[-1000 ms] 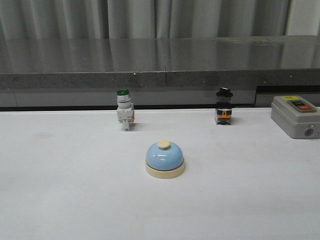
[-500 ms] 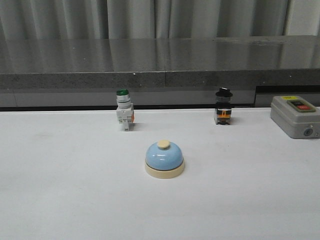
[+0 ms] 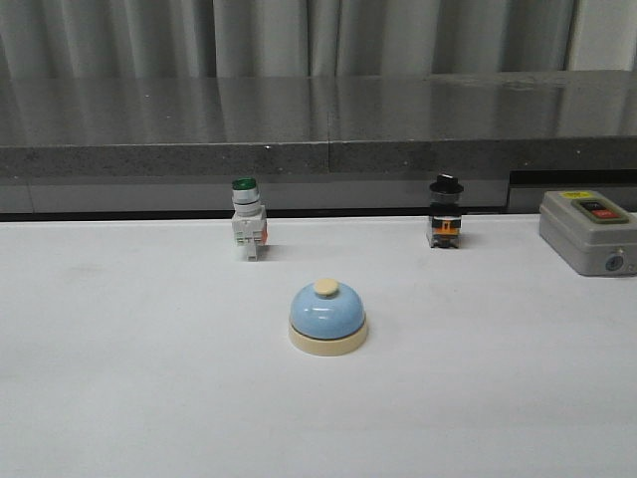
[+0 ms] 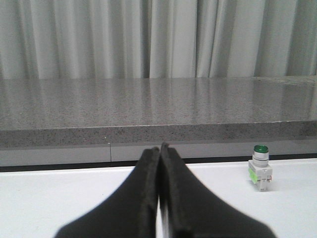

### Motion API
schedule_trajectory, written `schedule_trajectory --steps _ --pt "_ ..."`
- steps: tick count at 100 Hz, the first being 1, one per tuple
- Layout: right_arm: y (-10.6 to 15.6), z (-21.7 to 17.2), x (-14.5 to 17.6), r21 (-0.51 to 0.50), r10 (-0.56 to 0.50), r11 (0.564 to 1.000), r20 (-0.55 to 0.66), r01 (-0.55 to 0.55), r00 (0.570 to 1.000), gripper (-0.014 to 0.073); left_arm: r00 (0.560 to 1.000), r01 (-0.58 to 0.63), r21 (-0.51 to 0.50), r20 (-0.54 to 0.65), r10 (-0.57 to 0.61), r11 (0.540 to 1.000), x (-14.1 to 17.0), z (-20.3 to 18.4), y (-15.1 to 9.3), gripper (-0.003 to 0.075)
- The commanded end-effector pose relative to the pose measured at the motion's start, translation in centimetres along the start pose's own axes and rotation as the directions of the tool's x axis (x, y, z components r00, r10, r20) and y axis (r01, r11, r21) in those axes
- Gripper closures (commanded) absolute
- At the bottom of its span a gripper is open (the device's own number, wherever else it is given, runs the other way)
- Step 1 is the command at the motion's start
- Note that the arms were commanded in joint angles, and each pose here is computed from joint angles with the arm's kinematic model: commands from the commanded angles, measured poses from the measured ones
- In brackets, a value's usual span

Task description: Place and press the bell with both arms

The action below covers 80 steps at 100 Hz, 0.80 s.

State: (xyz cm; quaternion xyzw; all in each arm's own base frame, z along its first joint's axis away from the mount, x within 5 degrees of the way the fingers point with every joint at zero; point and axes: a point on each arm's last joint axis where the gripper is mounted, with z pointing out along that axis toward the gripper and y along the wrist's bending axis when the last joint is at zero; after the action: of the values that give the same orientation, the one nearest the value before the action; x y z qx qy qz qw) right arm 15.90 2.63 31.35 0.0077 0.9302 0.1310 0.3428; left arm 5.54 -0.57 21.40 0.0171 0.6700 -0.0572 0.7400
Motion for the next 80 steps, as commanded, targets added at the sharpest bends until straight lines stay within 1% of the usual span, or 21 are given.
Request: schedule_trajectory --steps 1,16,37,58,80 --pt "0.9 0.4 -1.6 -0.057 -0.030 0.998 0.063 0.033 0.998 0.0655 0.998 0.008 0.004 0.061 -0.008 1.000 0.6 -0.2 0.0 0.0741" --pt "2.3 2.8 -2.5 -0.101 -0.081 0.991 0.019 0.083 0.997 0.0655 0.998 0.008 0.004 0.061 -0.008 1.000 0.6 -0.2 0.0 0.0741" --pt "5.6 6.4 -4.9 -0.166 -0.176 0.972 -0.035 0.168 0.984 0.0655 0.998 0.008 0.004 0.061 -0.008 1.000 0.6 -0.2 0.0 0.0741" --pt "9.5 11.1 -6.9 -0.219 -0.276 0.944 -0.102 0.249 0.956 0.0655 0.998 0.008 0.004 0.061 -0.008 1.000 0.6 -0.2 0.0 0.0741" --pt "13.1 15.7 -7.7 -0.258 -0.359 0.915 -0.167 0.310 0.918 0.0655 0.998 0.008 0.004 0.061 -0.008 1.000 0.6 -0.2 0.0 0.0741"
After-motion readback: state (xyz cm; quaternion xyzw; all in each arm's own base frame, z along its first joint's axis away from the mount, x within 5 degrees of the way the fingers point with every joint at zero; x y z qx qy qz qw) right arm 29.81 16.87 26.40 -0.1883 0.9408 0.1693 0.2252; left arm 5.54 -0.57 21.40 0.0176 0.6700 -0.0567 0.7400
